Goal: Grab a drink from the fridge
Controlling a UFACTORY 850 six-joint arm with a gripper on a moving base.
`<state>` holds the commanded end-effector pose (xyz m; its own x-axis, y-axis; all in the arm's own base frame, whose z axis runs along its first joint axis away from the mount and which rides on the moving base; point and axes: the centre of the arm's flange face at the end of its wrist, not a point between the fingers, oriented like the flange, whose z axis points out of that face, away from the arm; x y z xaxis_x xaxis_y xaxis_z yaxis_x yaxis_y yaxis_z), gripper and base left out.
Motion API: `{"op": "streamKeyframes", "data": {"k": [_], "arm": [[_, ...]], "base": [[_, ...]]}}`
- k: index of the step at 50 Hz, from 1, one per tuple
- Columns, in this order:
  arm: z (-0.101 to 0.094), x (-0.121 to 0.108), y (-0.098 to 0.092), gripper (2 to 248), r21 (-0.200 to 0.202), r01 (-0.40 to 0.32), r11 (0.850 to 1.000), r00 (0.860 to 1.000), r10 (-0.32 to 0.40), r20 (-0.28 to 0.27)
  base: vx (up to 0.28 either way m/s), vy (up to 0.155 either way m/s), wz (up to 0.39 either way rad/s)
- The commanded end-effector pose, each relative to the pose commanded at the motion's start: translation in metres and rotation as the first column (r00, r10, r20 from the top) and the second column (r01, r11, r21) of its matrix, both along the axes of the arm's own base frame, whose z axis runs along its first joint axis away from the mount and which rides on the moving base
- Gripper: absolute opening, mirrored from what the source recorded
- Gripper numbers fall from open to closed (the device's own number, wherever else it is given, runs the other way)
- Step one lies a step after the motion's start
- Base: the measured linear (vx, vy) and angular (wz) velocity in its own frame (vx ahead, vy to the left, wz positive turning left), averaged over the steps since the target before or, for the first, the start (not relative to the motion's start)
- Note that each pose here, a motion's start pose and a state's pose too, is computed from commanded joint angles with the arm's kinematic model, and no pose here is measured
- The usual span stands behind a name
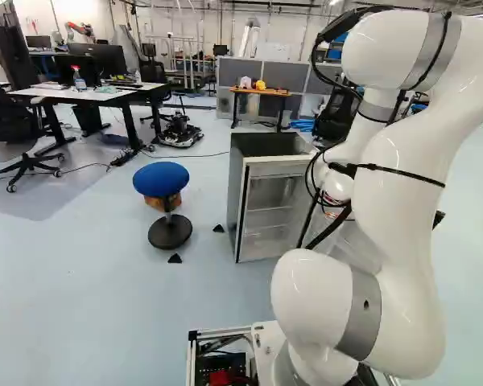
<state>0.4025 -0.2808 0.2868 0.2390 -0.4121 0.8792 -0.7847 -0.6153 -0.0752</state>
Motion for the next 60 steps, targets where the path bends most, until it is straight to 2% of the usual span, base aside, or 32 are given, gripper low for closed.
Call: {"op": "streamKeyframes", "data": {"k": [17,49,60], "arm": [[0.005,-0.005,0.008,92,-0.035,-0.007,0.999,1.000,0.008,0.024],[0.014,-0.023,0.029,92,-0.075,-0.022,0.997,0.999,0.026,0.048],[0.018,-0.029,0.036,92,-0.104,-0.025,0.994,0.997,0.032,0.068]], "base": [[0.000,0.000,0.000],[0.000,0.000,0.000],[0.000,0.000,0.000]]}}
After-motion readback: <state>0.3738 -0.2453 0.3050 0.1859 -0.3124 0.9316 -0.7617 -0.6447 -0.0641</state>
